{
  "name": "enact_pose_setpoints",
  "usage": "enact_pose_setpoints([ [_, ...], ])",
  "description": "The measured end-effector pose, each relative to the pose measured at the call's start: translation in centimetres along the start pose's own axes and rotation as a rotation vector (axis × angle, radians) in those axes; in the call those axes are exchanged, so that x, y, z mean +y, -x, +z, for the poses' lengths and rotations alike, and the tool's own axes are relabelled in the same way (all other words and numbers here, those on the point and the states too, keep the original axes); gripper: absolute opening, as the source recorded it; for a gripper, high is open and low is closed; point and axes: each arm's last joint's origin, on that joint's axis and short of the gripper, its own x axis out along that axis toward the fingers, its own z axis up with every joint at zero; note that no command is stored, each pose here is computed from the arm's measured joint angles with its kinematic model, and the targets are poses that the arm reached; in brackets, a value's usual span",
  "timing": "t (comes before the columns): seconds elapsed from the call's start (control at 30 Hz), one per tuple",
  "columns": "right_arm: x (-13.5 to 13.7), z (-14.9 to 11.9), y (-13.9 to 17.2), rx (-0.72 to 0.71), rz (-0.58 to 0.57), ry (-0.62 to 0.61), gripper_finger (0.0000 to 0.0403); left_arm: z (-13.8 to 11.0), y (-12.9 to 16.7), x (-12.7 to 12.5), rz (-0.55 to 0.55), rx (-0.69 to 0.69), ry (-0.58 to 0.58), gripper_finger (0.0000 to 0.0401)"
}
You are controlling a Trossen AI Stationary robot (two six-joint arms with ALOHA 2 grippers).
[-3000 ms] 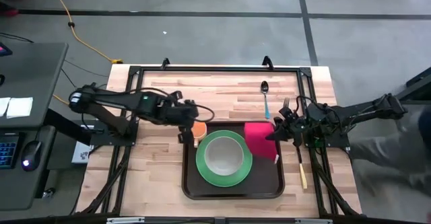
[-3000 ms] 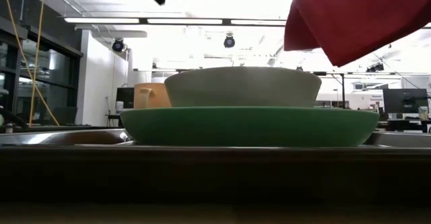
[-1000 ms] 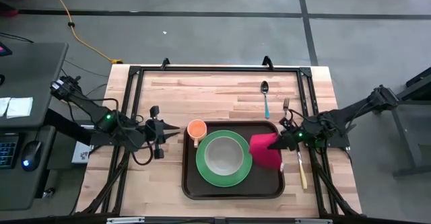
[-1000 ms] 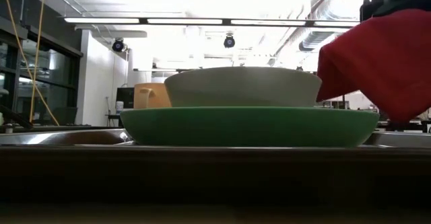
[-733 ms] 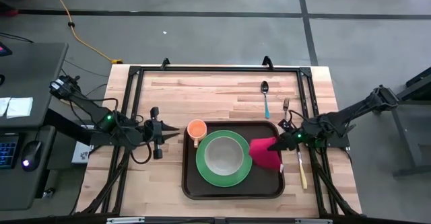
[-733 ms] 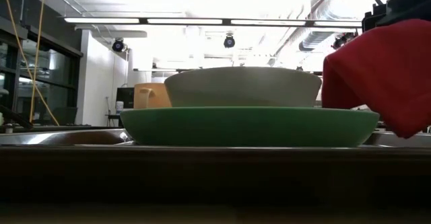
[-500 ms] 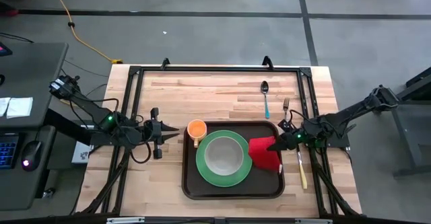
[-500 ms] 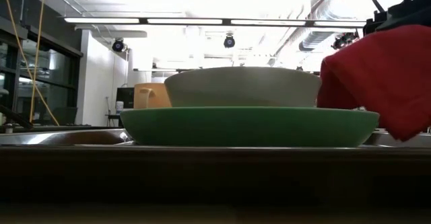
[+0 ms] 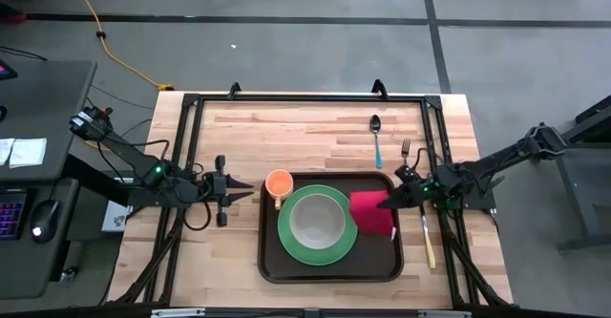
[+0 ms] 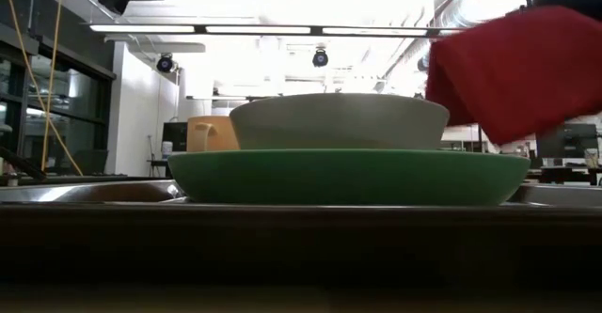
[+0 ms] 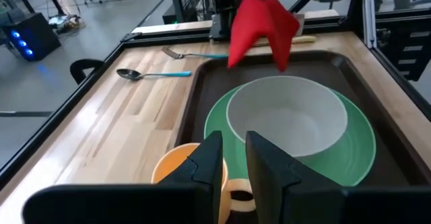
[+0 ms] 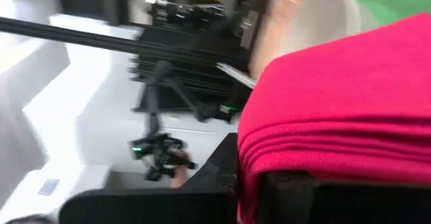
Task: Set up tray
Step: Put the red table napkin on the black tray to the right of the green plate
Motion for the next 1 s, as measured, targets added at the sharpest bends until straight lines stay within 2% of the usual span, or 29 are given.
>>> enact_pose_setpoints([
  [0.1, -0.1, 0.2, 0.0, -0.016, -0.014, 0.016, 0.0000, -0.3, 0.0, 0.0, 0.000, 0.003, 0.000, 0.0097],
  [0.23, -1.5, -0.1, 0.0, 0.031, -0.149, -0.028, 0.0000, -0.6, 0.0, 0.0, -0.007, 0.004, 0.000, 0.0097],
  [0.47, -2.0, -0.3, 0.2, 0.071, -0.205, -0.060, 0.0000, -0.7, -0.1, 0.0, -0.006, 0.009, -0.003, 0.0097],
  [0.73, -1.4, -0.2, 0.1, 0.067, -0.139, -0.072, 0.0000, -0.7, -0.1, 0.0, -0.007, 0.009, -0.003, 0.0097],
  [1.0, -2.0, -0.6, 0.2, 0.103, -0.203, -0.152, 0.0000, -0.7, -0.1, 0.0, -0.006, 0.009, -0.004, 0.0097],
])
